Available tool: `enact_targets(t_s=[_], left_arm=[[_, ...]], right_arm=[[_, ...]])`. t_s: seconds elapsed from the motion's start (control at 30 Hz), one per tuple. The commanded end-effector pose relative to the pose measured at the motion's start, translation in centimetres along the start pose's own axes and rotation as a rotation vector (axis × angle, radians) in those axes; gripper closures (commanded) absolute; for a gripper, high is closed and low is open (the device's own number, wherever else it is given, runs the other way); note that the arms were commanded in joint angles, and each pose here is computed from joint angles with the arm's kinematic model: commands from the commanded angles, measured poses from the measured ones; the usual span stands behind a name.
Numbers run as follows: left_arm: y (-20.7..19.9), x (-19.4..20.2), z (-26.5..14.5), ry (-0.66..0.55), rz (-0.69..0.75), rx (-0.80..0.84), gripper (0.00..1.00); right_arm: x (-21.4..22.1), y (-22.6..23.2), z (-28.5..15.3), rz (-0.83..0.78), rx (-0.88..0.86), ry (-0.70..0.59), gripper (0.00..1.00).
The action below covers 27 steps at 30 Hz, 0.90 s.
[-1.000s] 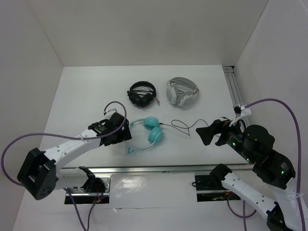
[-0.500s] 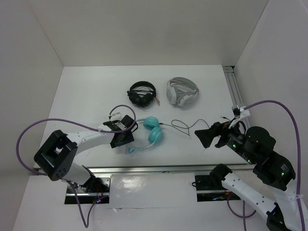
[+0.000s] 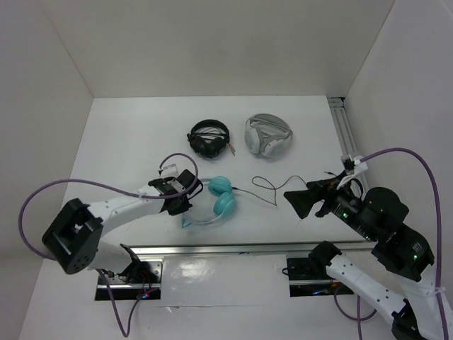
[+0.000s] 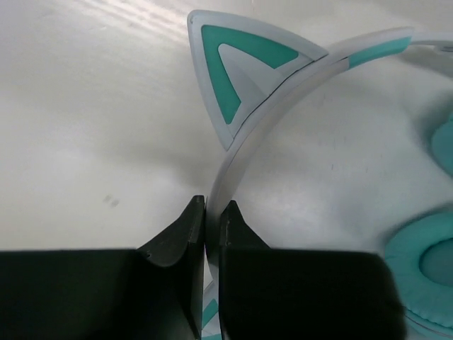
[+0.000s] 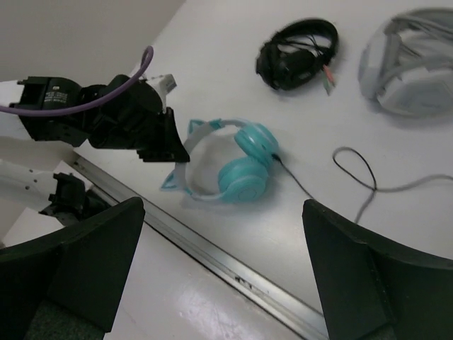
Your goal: Wrap the headphones
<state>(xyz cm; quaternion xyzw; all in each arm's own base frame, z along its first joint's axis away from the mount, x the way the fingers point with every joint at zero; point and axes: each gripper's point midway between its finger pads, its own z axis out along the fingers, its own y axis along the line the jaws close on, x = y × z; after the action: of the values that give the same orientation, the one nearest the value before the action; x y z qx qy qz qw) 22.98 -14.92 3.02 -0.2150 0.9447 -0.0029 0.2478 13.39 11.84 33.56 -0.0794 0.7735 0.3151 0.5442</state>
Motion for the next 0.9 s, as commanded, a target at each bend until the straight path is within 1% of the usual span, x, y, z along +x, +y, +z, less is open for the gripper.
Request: enact_targets(t_s=[0.0,0.03,0.07,0.1,0.13,0.17,0.2,0.27,0.3,0.33,0.37,0.4,0.43,0.5,0.53,0.57,0.6,0.67,0.7,0.77,0.8,0.87], left_arm=[[0.9,-2.4,-7.0,-0.092,0.086,0.025,1.0],[1.1,-3.2,-8.9,-0.127,0.096,0.037,1.0],[0.2,-5.0,-12.9,-0.191,0.073,0.13,1.0],[0.8,-5.9,-14.6,-0.223,0.067,0.144,1.0],[2.5,-6.8,-16.0,-0.256,0.085,0.11,1.0],[3.1,-7.8,-17.6,-0.287,0.094,0.123,1.0],[3.1,-9.7,-20.6,-0.341,0.067,0.181,1.0],[4.9,-11.6,-22.8,-0.395,0.115,0.142,1.0],[5.0,-13.3,-25.0,-0.432,0.092,0.154,1.0],[5.4,-14.1,-25.8,-0.446,0.099,0.134,1.0],[6.5,-14.9,-26.6,-0.472,0.145,0.089,1.0],[6.8,-15.8,-27.4,-0.491,0.141,0.081,1.0],[6.8,-16.7,-29.0,-0.511,0.123,0.122,1.0],[7.1,-17.7,-30.1,-0.526,0.131,0.128,1.0],[7.3,-18.5,-31.5,-0.556,0.11,0.153,1.0],[7.3,-18.8,-31.8,-0.56,0.116,0.155,1.0],[7.3,-19.0,-32.3,-0.563,0.128,0.168,1.0],[7.7,-19.6,-33.4,-0.582,0.095,0.185,1.0],[7.7,-19.6,-33.6,-0.579,0.104,0.196,1.0],[7.9,-19.8,-34.1,-0.587,0.096,0.205,1.0],[7.8,-19.7,-34.0,-0.575,0.094,0.215,1.0],[7.8,-19.8,-34.2,-0.576,0.085,0.224,1.0]], right_arm=[[-0.4,2.3,1.2,-0.035,-0.158,-0.072,0.0],[0.0,2.8,1.4,-0.039,-0.205,-0.093,0.0],[-1.1,4.6,1.3,-0.03,-0.313,-0.169,0.0],[1.0,4.4,2.7,-0.016,-0.341,-0.146,0.0],[1.2,4.9,2.9,-0.01,-0.386,-0.169,0.0],[0.5,6.0,3.0,-0.03,-0.462,-0.221,0.0],[0.8,6.1,3.4,-0.034,-0.475,-0.228,0.0],[1.8,5.3,5.8,-0.041,-0.454,-0.237,0.0],[1.9,4.9,6.6,-0.049,-0.44,-0.249,0.0],[2.9,4.4,7.6,-0.056,-0.434,-0.24,0.0],[2.4,4.6,8.5,-0.073,-0.443,-0.268,0.0],[2.6,4.7,9.1,-0.076,-0.452,-0.264,0.0],[3.3,4.4,10.5,-0.071,-0.44,-0.234,0.0],[2.7,5.3,11.1,-0.084,-0.486,-0.261,0.0],[2.6,5.3,11.5,-0.085,-0.486,-0.263,0.01],[3.1,5.3,12.4,-0.084,-0.49,-0.239,0.01],[2.6,5.8,12.5,-0.093,-0.517,-0.261,0.01],[2.7,6.1,13.0,-0.083,-0.529,-0.26,0.03],[2.7,6.3,13.4,-0.077,-0.546,-0.258,0.07],[3.1,6.4,13.8,-0.068,-0.558,-0.253,0.1],[3.9,6.0,14.3,-0.065,-0.551,-0.236,0.1],[3.9,6.5,14.3,-0.055,-0.586,-0.252,0.12]])
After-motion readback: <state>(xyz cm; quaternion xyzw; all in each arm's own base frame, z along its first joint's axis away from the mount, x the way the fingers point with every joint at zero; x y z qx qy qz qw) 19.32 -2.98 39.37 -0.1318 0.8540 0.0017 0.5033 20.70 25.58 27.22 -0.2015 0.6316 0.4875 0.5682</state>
